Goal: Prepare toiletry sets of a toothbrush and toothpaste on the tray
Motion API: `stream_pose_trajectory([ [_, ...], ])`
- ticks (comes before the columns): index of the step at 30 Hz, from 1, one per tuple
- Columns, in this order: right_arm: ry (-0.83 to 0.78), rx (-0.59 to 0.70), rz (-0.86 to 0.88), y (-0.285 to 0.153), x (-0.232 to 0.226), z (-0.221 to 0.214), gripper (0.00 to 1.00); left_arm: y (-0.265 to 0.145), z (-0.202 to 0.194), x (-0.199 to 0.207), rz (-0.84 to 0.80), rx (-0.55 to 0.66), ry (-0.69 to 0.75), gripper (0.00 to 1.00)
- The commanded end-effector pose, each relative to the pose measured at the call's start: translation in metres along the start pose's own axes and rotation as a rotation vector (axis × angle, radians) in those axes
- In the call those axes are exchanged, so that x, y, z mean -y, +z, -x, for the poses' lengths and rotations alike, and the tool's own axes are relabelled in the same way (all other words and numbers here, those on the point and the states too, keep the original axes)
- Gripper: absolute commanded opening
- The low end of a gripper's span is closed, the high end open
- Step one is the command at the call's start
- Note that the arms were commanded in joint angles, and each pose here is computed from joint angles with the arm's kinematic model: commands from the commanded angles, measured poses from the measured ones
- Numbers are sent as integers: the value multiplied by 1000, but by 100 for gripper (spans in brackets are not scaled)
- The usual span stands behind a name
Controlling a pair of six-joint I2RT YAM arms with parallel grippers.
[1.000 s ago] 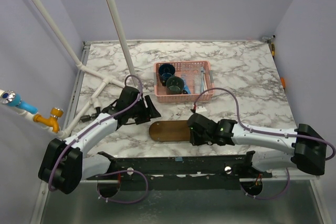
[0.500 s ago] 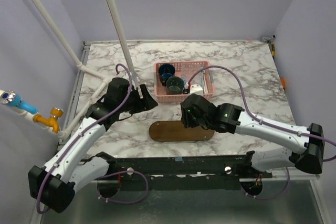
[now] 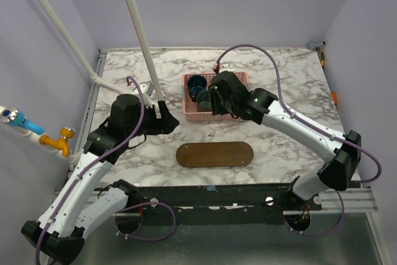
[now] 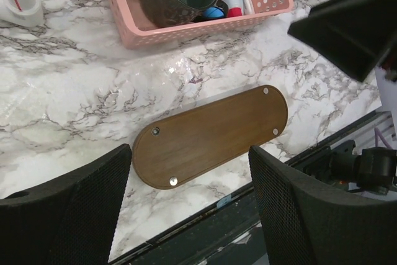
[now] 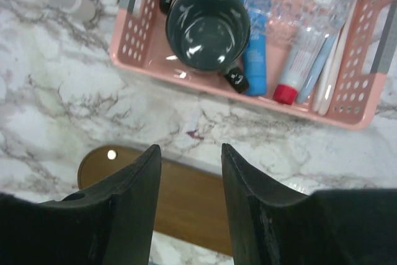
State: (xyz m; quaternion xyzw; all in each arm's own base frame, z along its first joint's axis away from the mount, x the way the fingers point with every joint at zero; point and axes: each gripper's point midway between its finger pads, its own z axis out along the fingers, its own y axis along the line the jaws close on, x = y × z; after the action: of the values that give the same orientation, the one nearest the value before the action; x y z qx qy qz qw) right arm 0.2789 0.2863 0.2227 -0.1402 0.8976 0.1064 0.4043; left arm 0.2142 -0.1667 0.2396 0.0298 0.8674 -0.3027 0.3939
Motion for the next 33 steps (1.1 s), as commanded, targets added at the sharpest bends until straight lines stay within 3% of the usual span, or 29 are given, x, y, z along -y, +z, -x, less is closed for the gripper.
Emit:
stream_pose_trajectory([
  [1, -24, -12, -37, 19, 17, 24, 49, -15, 6, -2, 12, 48, 89, 78],
  [16, 128, -16, -208, 86, 74, 80, 57, -20, -16, -16, -9, 82, 176, 85],
  [22, 142, -33, -302, 115, 94, 84, 58, -23, -18, -19, 3, 95, 180, 87],
  [24, 165, -45, -312, 124, 101, 83, 58, -23, -17, -20, 8, 100, 181, 99],
  [33, 205, -100, -299, 154, 114, 77, 57, -26, -15, -22, 20, 115, 178, 99],
])
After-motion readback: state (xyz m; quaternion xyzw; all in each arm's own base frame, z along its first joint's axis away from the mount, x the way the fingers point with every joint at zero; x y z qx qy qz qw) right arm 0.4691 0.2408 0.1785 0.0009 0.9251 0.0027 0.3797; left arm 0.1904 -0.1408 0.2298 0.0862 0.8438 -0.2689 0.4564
